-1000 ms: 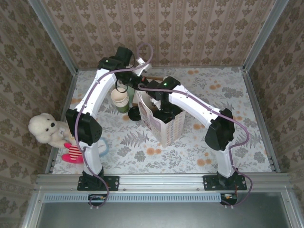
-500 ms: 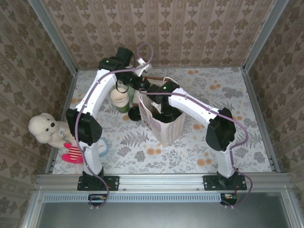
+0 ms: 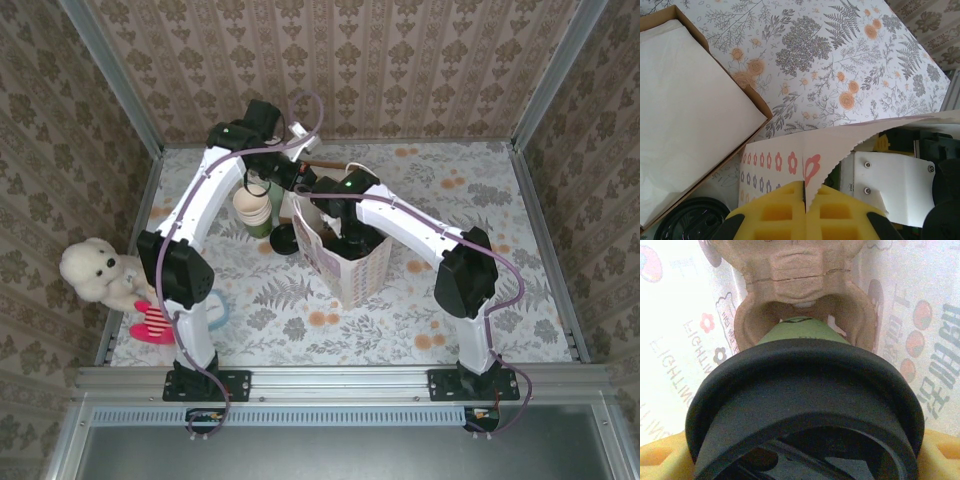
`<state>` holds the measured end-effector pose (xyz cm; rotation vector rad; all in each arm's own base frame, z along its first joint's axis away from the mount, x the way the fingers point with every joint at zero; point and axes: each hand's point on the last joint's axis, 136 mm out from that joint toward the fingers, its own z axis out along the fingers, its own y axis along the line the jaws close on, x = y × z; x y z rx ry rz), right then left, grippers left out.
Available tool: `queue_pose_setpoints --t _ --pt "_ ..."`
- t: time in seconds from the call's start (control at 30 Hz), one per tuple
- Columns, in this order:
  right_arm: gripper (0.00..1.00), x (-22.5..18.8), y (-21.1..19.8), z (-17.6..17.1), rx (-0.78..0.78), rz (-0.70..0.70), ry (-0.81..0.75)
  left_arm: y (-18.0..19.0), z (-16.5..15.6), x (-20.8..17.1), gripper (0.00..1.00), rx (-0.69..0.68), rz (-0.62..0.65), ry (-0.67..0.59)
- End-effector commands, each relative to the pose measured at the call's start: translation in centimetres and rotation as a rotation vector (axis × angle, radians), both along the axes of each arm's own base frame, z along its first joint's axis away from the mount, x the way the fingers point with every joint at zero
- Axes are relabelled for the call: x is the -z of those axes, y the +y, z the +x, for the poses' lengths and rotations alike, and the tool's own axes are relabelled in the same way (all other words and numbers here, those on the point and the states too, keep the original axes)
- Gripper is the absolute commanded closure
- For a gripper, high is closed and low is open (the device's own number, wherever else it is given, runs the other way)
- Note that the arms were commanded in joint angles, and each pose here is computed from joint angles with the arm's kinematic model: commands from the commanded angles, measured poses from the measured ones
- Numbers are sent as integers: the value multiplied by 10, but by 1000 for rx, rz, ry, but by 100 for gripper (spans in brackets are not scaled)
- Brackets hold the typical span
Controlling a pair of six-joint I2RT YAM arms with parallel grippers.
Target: Pack the takeout coffee
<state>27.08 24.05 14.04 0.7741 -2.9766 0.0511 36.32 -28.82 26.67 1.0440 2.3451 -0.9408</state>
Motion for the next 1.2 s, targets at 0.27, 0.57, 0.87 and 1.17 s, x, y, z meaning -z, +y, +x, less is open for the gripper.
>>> queue_pose_setpoints --t 0.27,0.57,0.87,1.17 --pt "37 -1 -10 -1 35 -55 19 1 -5 -13 100 14 -6 -42" --pt "38 5 -5 2 37 -44 27 5 -2 -5 100 -7 40 -40" --pt "38 5 -3 5 26 -30 7 1 -3 -8 100 3 9 -31" --pt "39 -1 -1 13 26 -7 -52 -1 0 -11 100 -4 0 -39"
